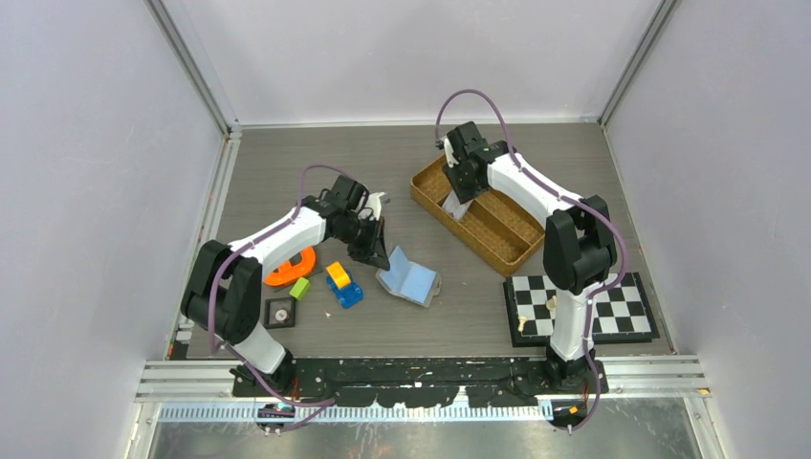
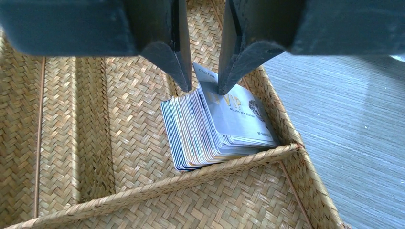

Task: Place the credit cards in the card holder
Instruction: Pick up the credit card from the storage box.

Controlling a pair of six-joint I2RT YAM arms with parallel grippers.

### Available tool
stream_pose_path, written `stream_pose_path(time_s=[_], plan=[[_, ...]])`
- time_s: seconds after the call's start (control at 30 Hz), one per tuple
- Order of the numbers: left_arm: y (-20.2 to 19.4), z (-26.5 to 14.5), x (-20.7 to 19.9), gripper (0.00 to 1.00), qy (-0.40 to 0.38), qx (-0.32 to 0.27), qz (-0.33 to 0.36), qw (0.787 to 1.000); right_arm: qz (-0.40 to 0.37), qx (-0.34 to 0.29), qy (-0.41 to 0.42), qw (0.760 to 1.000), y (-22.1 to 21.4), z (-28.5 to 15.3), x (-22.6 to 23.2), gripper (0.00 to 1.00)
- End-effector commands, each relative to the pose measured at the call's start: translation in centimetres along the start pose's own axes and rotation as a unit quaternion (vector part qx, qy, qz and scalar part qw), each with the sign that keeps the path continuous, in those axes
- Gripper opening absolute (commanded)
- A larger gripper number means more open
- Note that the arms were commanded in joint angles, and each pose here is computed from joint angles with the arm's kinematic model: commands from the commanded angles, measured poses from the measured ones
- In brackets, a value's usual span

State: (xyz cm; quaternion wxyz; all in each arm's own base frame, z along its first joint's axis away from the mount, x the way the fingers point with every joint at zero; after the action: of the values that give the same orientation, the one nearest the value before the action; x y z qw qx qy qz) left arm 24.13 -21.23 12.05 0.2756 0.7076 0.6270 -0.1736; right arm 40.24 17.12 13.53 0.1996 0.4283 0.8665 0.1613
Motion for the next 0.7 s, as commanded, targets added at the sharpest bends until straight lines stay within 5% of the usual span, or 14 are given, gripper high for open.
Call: stream_pose_path(time_s=[0.0,0.3,0.67], plan=[[0.3,-0.1,-0.6,0.00,-0.020,-0.003,-0.002,1.000,-0.002,-0.051,-0.038,0.998,2.4,-3.6,-1.5,0.30],[0.2,-0.1,-0.6,0.00,-0.021,-0.001,-0.007,1.000,0.004,-0.068,-0.014,0.998,2.8,-4.5,-0.7,0.02],[0.3,-0.5,-0.9,0.00,-0.027,-0.021,-0.011,0.999,0.022,-0.126,0.080,0.989,4.7,-7.5,1.5,0.00]])
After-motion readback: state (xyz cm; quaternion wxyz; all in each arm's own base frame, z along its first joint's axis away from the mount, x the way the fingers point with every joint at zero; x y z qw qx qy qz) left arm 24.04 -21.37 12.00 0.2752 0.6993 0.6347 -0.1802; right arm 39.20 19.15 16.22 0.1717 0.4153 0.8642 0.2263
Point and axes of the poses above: each gripper's point midway between its finger pads, its own z axis out along the fingers, its own x axis along the line the jaws close on, y = z × x, the point moved 4 cm from there along -z, back along the fingers, and after that the axes turned 9 degrees about -z, right-handed, at the moved point
